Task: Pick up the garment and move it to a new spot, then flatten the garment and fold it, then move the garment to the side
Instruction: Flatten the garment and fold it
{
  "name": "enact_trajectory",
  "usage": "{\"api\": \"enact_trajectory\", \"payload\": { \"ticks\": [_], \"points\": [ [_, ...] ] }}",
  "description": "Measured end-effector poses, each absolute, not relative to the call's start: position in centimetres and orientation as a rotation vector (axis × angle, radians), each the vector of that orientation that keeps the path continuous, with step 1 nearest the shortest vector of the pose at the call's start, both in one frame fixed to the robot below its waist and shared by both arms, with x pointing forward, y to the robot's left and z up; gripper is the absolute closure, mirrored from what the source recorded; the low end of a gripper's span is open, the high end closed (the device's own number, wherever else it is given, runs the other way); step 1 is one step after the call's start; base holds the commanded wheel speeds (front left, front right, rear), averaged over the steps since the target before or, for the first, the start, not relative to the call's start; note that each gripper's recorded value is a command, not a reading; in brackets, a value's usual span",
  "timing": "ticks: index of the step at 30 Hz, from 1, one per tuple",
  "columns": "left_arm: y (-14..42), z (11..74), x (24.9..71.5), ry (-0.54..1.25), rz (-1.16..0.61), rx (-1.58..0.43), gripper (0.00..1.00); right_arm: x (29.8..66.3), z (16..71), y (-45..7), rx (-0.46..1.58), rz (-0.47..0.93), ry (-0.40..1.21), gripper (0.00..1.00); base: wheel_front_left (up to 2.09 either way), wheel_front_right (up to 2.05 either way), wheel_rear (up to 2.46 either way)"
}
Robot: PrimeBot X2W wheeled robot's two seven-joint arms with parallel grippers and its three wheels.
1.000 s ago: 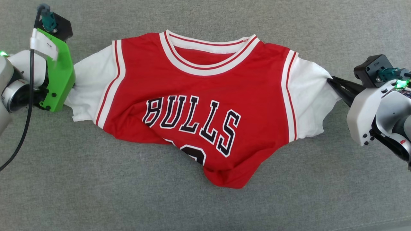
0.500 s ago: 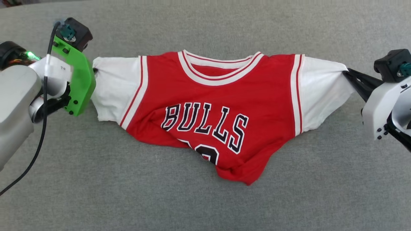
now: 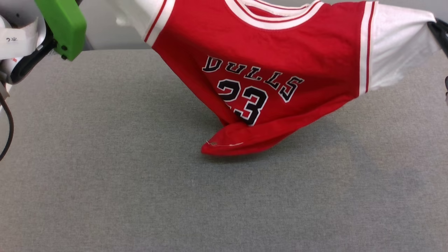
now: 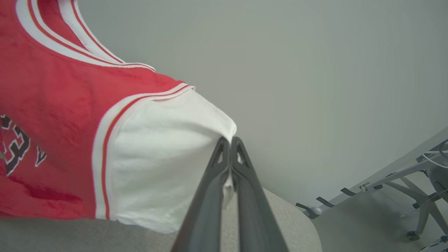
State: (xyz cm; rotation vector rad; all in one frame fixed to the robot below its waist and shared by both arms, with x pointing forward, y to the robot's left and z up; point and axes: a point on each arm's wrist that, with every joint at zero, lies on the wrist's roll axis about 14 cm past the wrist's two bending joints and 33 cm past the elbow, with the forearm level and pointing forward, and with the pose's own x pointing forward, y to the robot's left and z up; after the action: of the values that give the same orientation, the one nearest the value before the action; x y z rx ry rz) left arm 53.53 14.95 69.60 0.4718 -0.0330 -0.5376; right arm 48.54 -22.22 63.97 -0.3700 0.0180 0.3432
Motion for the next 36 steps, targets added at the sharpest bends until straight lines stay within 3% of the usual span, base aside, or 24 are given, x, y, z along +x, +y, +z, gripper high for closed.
{"api": "enact_trajectory", "payload": {
  "ticks": [10,18,36],
  "points": [
    [12.7,80.7,49.3,-0.337,-0.49,0.514,1.0,47.5,74.6,-21.7,-0.377,0.308,-0.244,1.0,0.0,0.0,0.0],
    [11.5,82.7,48.7,-0.409,-0.496,0.519,1.0,47.9,78.1,-21.7,-0.394,0.29,-0.311,1.0,0.0,0.0,0.0],
    [12.6,82.1,60.0,-0.398,-0.406,0.406,1.0,58.8,81.5,-20.5,-0.456,0.231,-0.344,1.0,0.0,0.0,0.0]
  ]
}}
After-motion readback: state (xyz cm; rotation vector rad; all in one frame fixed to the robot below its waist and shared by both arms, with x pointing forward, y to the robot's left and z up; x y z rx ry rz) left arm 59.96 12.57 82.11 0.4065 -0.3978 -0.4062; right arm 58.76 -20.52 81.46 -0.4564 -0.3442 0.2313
